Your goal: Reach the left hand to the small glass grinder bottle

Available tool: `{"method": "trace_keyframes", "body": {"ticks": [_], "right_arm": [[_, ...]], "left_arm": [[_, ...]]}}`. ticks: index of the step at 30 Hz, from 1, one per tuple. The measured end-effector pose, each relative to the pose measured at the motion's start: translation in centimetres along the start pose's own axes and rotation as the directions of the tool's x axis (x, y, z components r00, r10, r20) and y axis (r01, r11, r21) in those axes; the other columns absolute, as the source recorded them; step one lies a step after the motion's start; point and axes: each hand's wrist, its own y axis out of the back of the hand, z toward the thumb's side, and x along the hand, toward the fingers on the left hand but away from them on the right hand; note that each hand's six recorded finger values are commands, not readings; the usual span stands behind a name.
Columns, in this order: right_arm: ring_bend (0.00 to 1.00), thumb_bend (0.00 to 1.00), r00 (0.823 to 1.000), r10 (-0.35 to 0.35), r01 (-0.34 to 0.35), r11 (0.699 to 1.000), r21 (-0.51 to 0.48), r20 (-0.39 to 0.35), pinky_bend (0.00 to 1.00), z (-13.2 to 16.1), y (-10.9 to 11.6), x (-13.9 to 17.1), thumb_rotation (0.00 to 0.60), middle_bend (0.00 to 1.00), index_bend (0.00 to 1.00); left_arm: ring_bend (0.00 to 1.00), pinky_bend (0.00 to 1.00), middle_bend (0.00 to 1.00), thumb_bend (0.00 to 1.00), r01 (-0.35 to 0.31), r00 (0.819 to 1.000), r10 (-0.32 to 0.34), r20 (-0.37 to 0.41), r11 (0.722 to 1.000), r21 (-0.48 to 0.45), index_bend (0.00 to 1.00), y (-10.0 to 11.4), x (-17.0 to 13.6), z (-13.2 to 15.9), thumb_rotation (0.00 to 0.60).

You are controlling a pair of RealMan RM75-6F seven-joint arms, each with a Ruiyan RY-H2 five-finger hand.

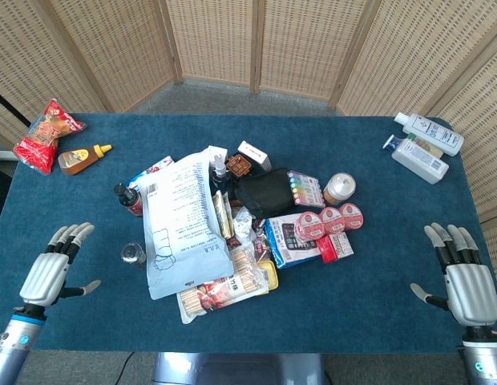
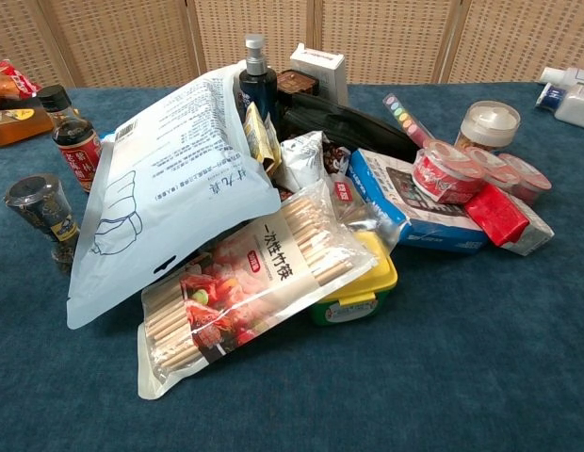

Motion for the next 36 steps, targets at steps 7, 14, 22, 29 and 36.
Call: {"method": "trace_keyframes", "body": {"ticks": [7, 14, 22, 29, 36], "right_arm": [[0.0, 0.0, 1.0, -0.002, 0.002, 1.0, -0.003, -0.002, 0.0, 0.0, 0.1, 0.0, 0.6, 0.0, 0.0], [0.0, 0.0, 1.0, 0.001, -0.001, 1.0, -0.007, -0.005, 0.0, 0.1, 0.2, 0.1, 0.6, 0.0, 0.0], [0.0, 0.0, 1.0, -0.004, 0.004, 1.0, -0.019, -0.005, 0.0, 0.0, 0.4, 0.1, 0.6, 0.0, 0.0], [0.0, 0.0, 1.0, -0.007, 0.007, 1.0, -0.025, -0.006, 0.0, -0.1, 0.6, 0.2, 0.6, 0.0, 0.0], [0.0, 0.0, 1.0, -0.009, 0.009, 1.0, -0.029, -0.002, 0.0, -0.2, 0.7, 0.2, 0.6, 0.0, 0.0]], "left_arm": [[0.0, 0.0, 0.0, 0.18, -0.029, 0.999, 0.034, 0.03, 0.989, -0.142, 0.0, -3.1, 2.0, 1.1, 0.6], [0.0, 0.0, 0.0, 0.18, -0.026, 0.999, 0.035, 0.029, 0.968, -0.249, 0.0, -5.5, 3.2, 2.0, 0.6], [0.0, 0.0, 0.0, 0.18, -0.024, 0.998, 0.04, 0.043, 0.946, -0.323, 0.0, -7.2, 4.6, 3.3, 0.6], [0.14, 0.3, 0.16, 0.18, -0.026, 0.997, 0.048, 0.053, 0.932, -0.36, 0.18, -8.6, 5.3, 4.2, 0.6], [0.64, 0.7, 0.73, 0.22, -0.087, 0.993, 0.111, 0.049, 0.935, -0.345, 0.75, -8.9, 5.7, 4.8, 0.6]]}}
